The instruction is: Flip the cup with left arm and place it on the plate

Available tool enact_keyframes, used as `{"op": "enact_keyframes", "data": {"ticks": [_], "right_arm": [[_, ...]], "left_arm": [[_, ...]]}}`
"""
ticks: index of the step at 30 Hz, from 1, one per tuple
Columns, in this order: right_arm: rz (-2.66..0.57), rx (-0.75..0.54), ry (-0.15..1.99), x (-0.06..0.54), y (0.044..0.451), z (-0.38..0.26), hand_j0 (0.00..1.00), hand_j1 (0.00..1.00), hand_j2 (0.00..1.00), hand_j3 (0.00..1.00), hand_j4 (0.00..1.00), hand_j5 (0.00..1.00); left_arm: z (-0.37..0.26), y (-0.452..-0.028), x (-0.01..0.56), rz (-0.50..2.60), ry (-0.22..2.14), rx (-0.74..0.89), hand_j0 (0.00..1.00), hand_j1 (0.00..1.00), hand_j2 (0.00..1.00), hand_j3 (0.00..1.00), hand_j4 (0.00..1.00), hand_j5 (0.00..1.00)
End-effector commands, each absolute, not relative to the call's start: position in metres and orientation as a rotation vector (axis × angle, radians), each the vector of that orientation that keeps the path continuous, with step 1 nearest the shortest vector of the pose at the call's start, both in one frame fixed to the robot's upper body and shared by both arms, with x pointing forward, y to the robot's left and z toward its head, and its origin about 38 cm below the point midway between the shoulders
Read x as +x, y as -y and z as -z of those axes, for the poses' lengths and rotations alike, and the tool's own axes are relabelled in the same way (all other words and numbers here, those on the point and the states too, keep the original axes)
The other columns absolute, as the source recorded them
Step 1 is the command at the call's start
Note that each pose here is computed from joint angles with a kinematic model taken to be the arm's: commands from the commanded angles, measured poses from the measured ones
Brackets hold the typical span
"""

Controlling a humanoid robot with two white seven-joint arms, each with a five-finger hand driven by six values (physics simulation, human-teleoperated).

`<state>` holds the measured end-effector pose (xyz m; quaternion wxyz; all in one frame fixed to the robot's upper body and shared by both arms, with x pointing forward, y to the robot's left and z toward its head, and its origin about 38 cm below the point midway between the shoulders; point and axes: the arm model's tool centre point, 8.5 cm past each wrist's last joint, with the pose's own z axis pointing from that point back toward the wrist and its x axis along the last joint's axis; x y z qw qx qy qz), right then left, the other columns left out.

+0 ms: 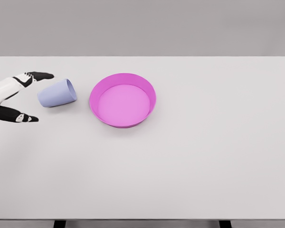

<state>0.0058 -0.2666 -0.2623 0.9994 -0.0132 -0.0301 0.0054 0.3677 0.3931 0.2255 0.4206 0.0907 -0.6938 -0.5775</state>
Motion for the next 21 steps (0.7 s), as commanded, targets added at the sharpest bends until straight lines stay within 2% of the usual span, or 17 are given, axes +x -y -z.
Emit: {"op": "enact_keyframes", "data": {"ticks": [1,3,12,17,21], "right_arm": [[-0.011,-0.026,0.061,0.006,0.267,0.262,1.00,1.00,1.00,1.00,1.00,1.00],[-0.011,-0.026,0.059,0.006,0.267,0.262,1.00,1.00,1.00,1.00,1.00,1.00],[-0.011,-0.026,0.059,0.006,0.267,0.262,1.00,1.00,1.00,1.00,1.00,1.00],[-0.011,-0.026,0.061,0.006,0.267,0.262,1.00,1.00,1.00,1.00,1.00,1.00],[-0.011,-0.026,0.059,0.006,0.267,0.262,1.00,1.00,1.00,1.00,1.00,1.00]], "left_arm": [[-0.224,-0.397,0.369,1.424,1.736,0.233,1.00,1.00,1.00,1.00,1.00,1.00],[-0.212,-0.410,0.371,1.383,1.700,0.239,1.00,1.00,1.00,1.00,1.00,1.00],[-0.210,-0.417,0.375,1.351,1.698,0.254,1.00,1.00,1.00,1.00,1.00,1.00],[-0.224,-0.386,0.372,1.389,1.790,0.206,1.00,1.00,1.00,1.00,1.00,1.00],[-0.204,-0.361,0.393,1.163,1.710,0.150,1.00,1.00,1.00,1.00,1.00,1.00]]}}
